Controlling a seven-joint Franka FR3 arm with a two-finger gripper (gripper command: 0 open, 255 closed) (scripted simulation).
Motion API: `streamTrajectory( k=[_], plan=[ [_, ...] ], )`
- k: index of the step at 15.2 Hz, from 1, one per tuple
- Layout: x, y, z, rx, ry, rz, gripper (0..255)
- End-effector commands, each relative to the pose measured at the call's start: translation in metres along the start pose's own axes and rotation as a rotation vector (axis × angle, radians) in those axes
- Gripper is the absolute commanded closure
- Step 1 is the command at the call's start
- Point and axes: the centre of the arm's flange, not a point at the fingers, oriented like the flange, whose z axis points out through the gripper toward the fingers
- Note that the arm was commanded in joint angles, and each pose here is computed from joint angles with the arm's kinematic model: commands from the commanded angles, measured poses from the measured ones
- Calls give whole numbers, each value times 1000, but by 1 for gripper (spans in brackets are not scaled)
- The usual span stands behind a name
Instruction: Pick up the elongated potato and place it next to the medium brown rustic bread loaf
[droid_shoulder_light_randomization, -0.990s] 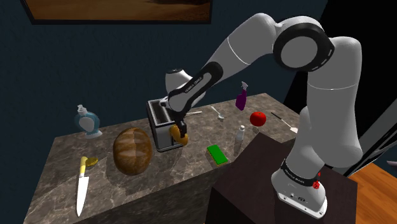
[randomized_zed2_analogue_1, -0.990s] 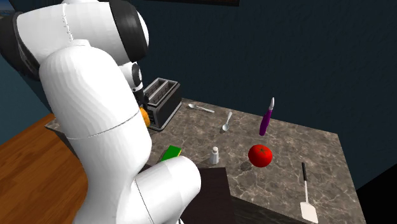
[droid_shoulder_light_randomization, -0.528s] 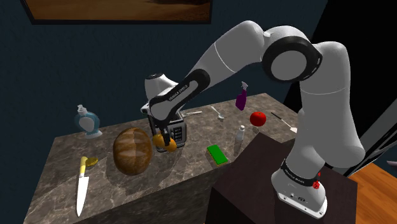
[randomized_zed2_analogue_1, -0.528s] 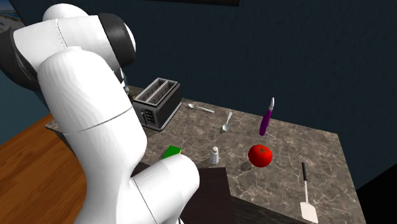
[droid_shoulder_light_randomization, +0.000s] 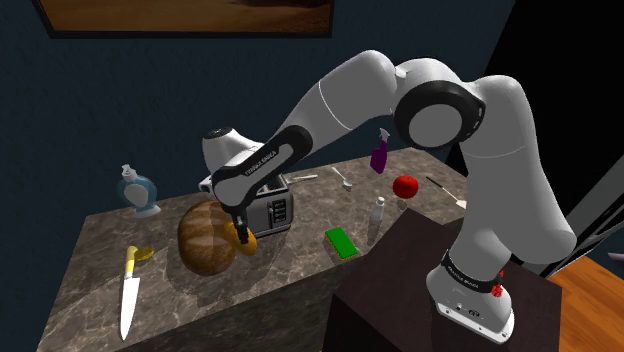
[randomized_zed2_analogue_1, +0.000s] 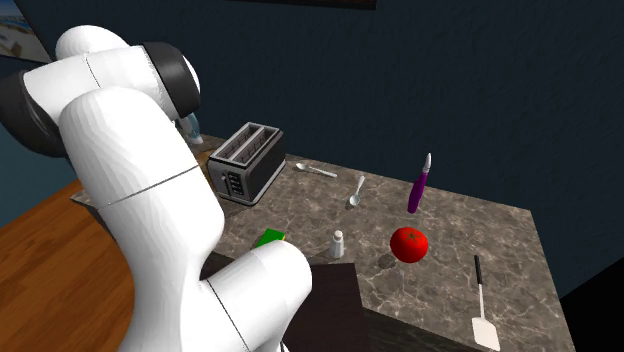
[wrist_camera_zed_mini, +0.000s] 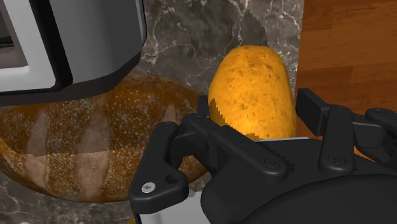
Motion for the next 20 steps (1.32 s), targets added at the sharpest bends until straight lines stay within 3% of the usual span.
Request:
streamTrajectory(
  k=[1,20],
  plan=[
    [1,-1,9,0,0,0,255],
    [5,5,109,0,0,0,255]
  ],
)
